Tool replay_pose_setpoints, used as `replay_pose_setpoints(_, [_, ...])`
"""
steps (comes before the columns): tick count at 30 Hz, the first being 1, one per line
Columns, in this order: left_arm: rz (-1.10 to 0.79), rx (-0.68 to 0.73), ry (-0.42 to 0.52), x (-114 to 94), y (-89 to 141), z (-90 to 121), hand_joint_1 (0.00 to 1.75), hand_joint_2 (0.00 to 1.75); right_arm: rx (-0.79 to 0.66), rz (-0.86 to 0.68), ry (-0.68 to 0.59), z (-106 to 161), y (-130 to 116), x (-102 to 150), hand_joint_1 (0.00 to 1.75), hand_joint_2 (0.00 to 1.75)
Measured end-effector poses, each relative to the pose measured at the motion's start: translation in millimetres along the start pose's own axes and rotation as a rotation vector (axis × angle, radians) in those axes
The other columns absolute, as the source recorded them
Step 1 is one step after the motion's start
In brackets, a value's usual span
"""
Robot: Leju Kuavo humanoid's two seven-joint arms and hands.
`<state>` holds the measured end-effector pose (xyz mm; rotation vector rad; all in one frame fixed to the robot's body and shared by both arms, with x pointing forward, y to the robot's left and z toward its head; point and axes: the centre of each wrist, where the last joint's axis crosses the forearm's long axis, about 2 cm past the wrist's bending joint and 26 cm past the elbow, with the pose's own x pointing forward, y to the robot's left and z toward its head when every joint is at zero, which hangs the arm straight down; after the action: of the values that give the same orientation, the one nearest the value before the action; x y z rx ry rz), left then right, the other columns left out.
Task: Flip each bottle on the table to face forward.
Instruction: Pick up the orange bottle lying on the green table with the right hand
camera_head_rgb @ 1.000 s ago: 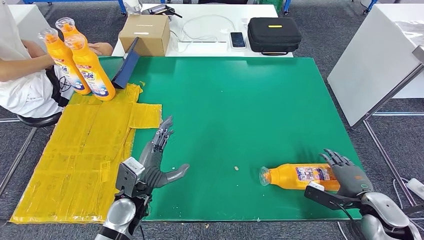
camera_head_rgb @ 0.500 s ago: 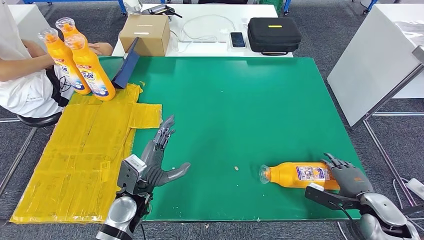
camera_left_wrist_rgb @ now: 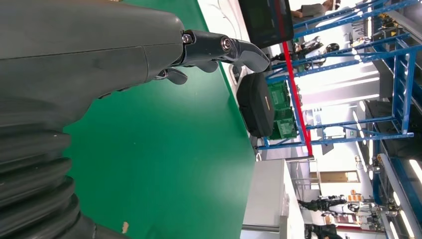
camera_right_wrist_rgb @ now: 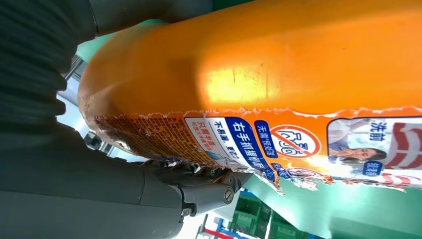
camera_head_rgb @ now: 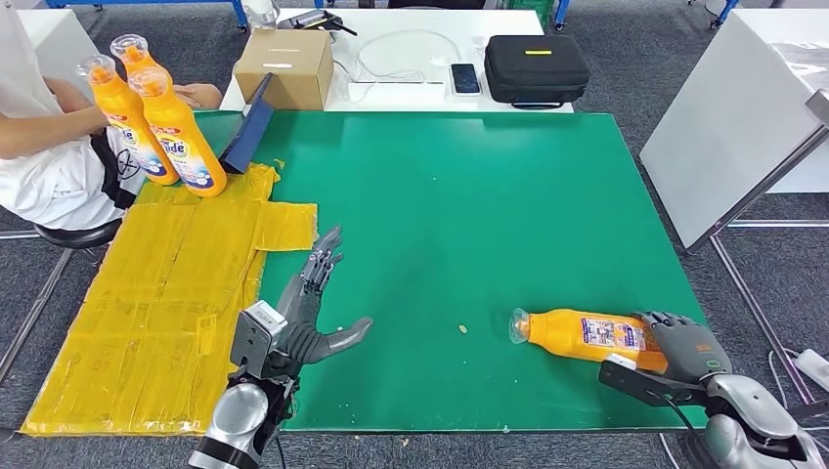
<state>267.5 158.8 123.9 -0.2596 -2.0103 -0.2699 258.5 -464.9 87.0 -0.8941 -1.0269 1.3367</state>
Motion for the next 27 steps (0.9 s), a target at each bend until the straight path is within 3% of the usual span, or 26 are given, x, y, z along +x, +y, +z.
replay_pose_setpoints(8, [0.005,0.002,0.000,0,0,0,0.00,1.75,0.000,0.000,-0.002,-1,0,0,1.75,1.75])
replay_pose_setpoints(14, [0.005,0.003,0.001,0,0,0,0.00,1.75,-0.094,-0.020,-0.035,-7,2,14,1.75,1.75])
replay_pose_setpoints(19, [0.007,0.001,0.005,0,-1,1,0.00,1.75,-0.225,-0.146,-0.072,-16,8,42,1.75,1.75])
replay_pose_setpoints(27, [0.011,-0.001,0.031,0,-8,12,0.00,1.75,-0.534,-0.410,-0.160,-26,0,121,1.75,1.75])
